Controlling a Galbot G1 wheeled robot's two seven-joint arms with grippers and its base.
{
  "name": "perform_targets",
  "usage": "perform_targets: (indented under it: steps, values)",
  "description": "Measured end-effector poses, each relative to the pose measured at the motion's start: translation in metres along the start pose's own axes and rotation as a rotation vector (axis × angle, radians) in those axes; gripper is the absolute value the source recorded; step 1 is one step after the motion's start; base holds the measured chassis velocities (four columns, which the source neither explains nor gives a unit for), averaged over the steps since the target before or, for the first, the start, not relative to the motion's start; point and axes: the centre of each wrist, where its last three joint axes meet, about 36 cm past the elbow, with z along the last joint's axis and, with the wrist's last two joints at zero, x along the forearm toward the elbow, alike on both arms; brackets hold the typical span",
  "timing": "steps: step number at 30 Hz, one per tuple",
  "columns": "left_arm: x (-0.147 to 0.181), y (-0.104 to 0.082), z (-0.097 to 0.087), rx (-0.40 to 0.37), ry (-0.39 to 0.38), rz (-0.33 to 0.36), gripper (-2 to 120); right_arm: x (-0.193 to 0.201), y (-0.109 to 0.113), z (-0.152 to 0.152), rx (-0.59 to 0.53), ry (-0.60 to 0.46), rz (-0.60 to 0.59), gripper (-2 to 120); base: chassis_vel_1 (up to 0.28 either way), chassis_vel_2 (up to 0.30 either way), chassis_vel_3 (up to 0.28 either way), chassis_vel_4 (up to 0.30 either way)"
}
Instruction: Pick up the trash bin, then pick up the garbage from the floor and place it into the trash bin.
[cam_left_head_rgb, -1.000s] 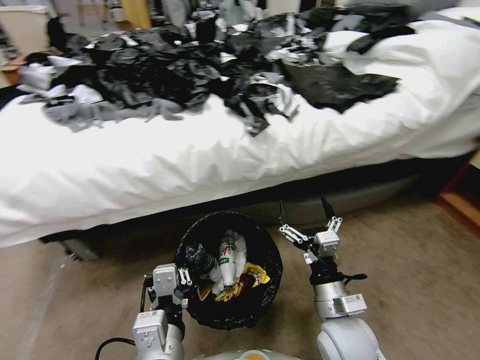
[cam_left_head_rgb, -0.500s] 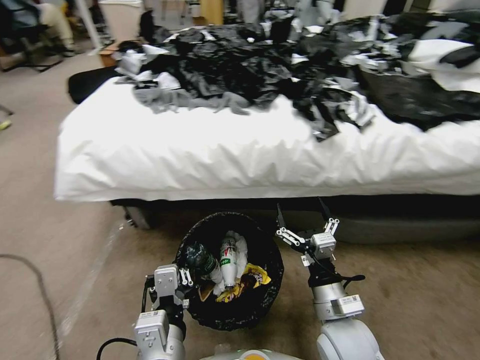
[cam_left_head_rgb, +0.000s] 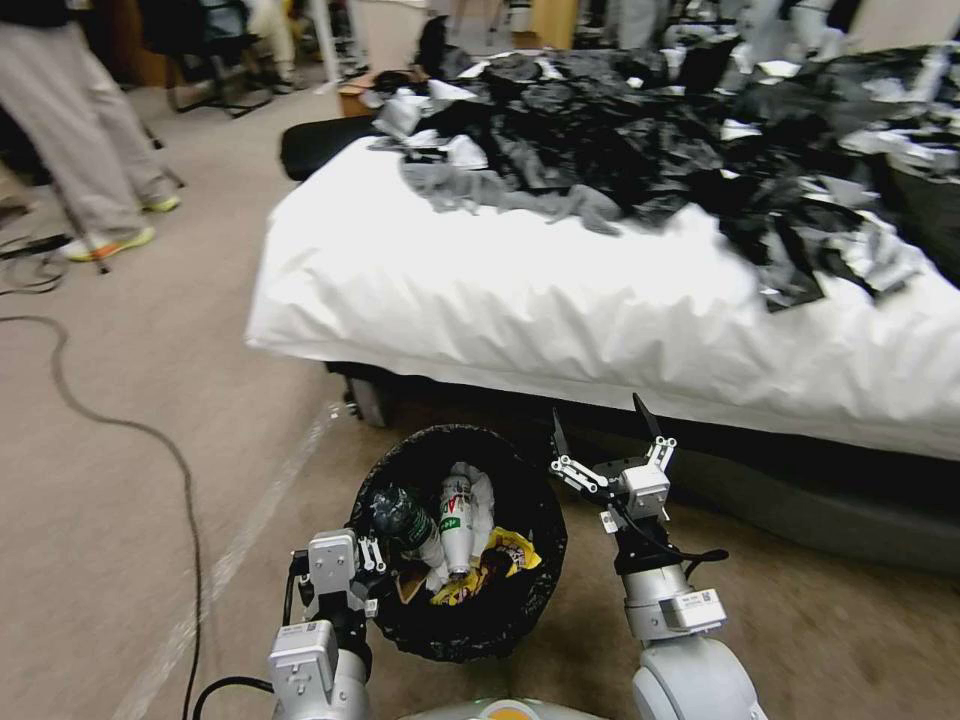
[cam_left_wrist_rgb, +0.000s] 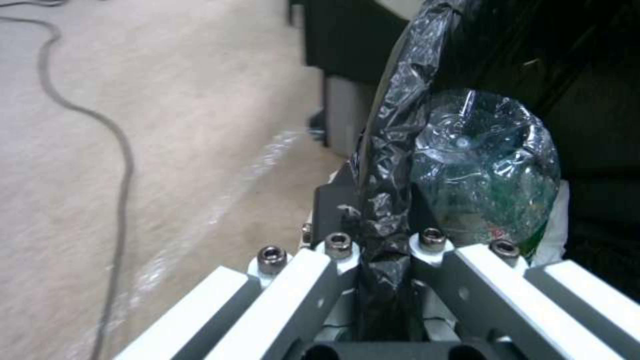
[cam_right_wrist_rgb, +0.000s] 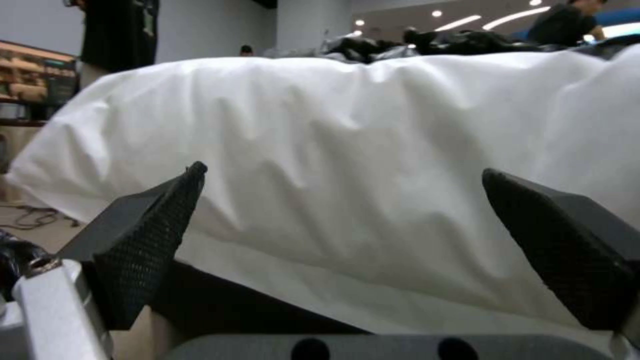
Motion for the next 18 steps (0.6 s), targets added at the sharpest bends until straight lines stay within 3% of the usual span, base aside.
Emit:
perform_targets:
  steps: [18]
  values:
    - [0.0003, 0.0048, -0.0055, 0.004, -0.014, -0.013, 0, 0.0016, -0.0021, 0.0014, 0.007, -0.005, 0.009, 100, 0.124, 0.119, 0.124, 0.122]
